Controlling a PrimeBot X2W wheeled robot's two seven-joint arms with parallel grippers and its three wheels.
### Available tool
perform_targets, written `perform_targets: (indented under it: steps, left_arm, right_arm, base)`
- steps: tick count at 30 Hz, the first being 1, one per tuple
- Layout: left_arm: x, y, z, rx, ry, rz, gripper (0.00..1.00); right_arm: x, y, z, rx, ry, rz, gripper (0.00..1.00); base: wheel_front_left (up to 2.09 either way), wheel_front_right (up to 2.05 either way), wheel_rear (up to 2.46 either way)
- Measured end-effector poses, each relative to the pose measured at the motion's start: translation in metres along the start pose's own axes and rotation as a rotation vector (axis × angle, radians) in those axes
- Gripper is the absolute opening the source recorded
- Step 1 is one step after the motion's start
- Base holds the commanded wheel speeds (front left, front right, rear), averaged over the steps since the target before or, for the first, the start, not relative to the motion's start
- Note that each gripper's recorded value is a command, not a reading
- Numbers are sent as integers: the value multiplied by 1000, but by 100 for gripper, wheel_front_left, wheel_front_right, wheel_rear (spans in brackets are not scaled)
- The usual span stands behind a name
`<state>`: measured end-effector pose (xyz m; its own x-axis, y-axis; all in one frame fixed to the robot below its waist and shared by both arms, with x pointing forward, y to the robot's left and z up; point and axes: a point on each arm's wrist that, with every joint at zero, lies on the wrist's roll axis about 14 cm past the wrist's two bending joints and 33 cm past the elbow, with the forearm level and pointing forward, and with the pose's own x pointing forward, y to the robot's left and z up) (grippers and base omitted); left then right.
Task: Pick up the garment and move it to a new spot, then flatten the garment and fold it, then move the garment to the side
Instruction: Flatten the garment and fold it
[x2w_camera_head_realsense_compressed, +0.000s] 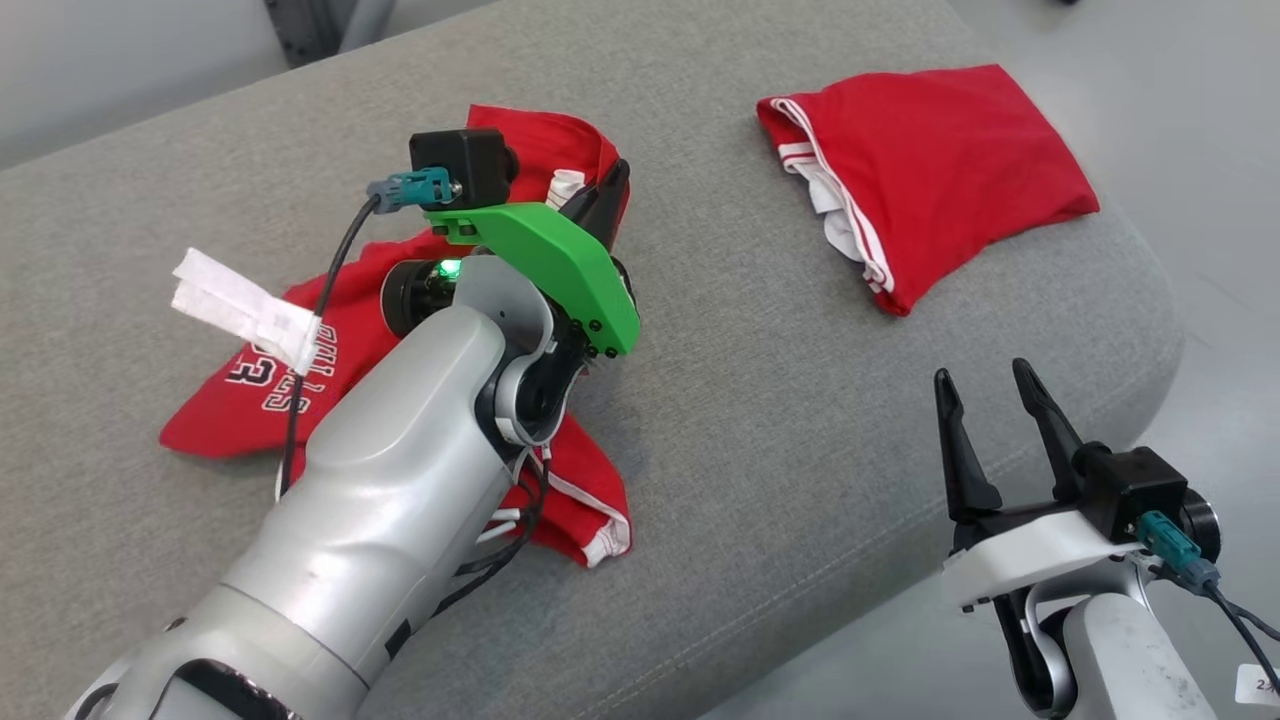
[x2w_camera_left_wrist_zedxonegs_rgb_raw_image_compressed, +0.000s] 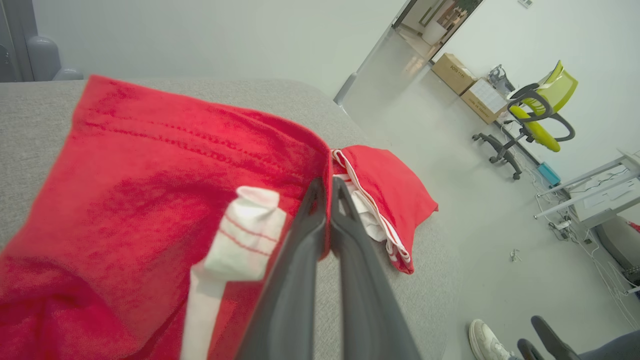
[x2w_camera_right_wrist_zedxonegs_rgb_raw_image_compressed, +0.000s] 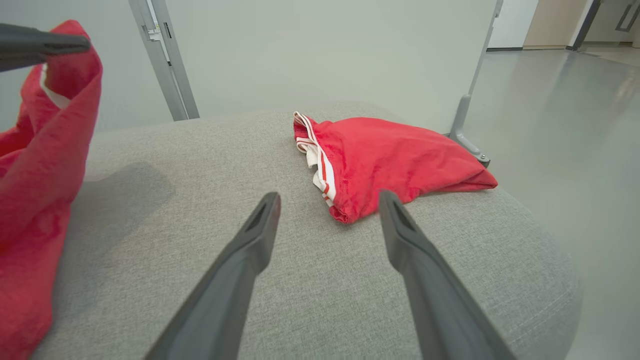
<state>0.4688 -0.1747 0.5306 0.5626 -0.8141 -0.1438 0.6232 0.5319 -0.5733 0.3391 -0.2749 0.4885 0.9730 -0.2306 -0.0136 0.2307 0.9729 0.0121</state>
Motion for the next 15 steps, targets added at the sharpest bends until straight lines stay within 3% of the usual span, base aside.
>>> perform_targets:
  steps: [1, 2, 3, 11, 15]
  left_arm:
    - [5, 0, -4, -2, 1, -1, 20]
    - [9, -1, -7, 3, -2, -9, 47]
    - [13, -2, -11, 1, 1, -13, 100]
    - [19, -9, -61, -12, 113, -56, 100]
    - [11, -15, -61, -12, 86, -76, 100]
  right_arm:
    - [-1, -3, -1, 1, 4, -10, 100]
    - [-3, -6, -2, 2, 9, -20, 100]
    - [-4, -9, -3, 2, 15, -28, 100]
    - [-16, -26, -12, -9, 52, -85, 100]
    - [-13, -21, -13, -12, 51, -69, 100]
  base:
    - [0, 0, 0]
    - [0, 0, 0]
    - [0, 0, 0]
    - [0, 0, 0]
    - [0, 0, 0]
